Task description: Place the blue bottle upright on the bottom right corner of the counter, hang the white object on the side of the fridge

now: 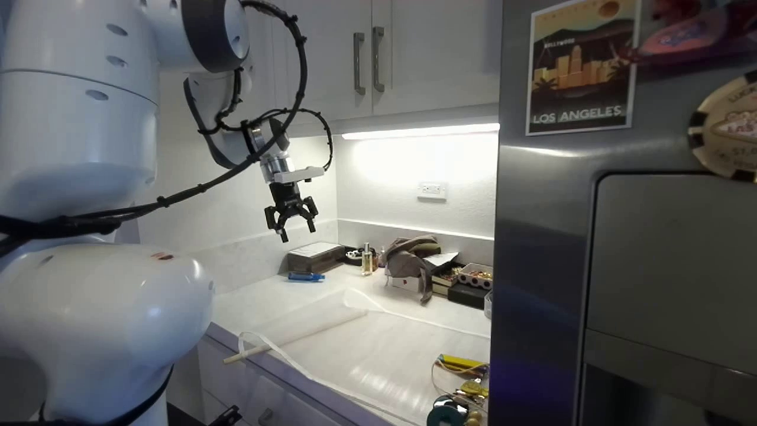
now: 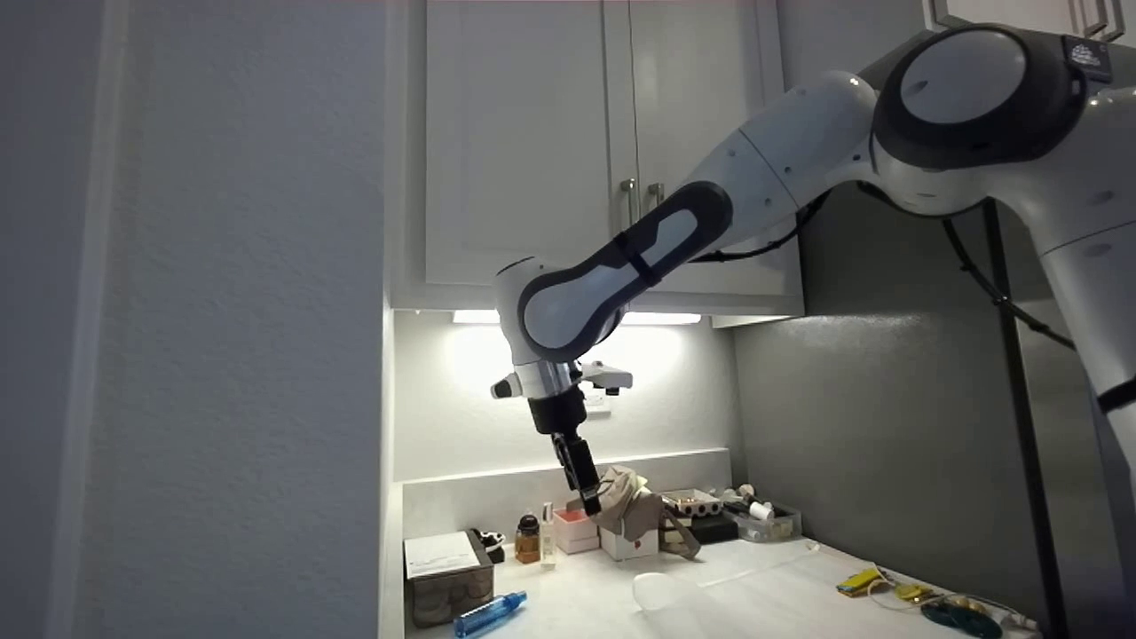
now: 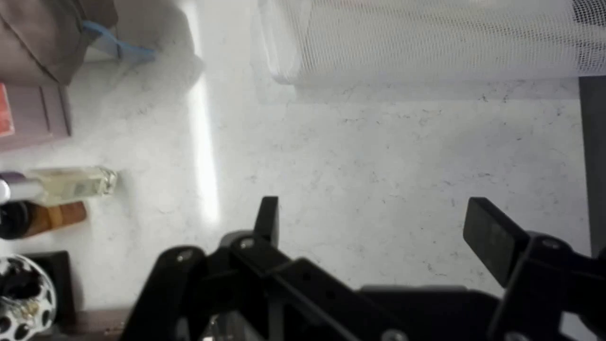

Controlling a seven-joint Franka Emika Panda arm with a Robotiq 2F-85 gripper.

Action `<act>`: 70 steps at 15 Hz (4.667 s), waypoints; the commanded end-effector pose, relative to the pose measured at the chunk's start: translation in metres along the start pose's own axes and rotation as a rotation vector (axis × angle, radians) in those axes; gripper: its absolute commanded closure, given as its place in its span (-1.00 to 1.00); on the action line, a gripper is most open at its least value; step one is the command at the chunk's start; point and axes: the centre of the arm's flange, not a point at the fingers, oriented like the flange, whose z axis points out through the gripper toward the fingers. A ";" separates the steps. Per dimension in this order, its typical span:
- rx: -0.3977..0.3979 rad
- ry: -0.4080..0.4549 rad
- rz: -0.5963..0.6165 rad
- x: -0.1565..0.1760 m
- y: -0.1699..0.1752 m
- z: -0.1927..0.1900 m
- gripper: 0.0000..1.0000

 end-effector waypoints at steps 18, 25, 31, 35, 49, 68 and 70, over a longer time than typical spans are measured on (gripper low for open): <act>0.099 0.232 -0.525 0.114 0.087 0.088 -1.00; 0.142 0.229 -0.568 0.117 0.087 0.105 -1.00; 0.157 0.218 -0.561 0.119 0.091 0.117 -1.00; 0.175 0.217 -0.559 0.119 0.093 0.121 -1.00; 0.167 0.210 -0.563 0.121 0.074 0.125 -0.32; 0.172 0.182 -0.548 0.121 0.058 0.124 1.00; 0.167 0.180 -0.547 0.120 0.056 0.122 1.00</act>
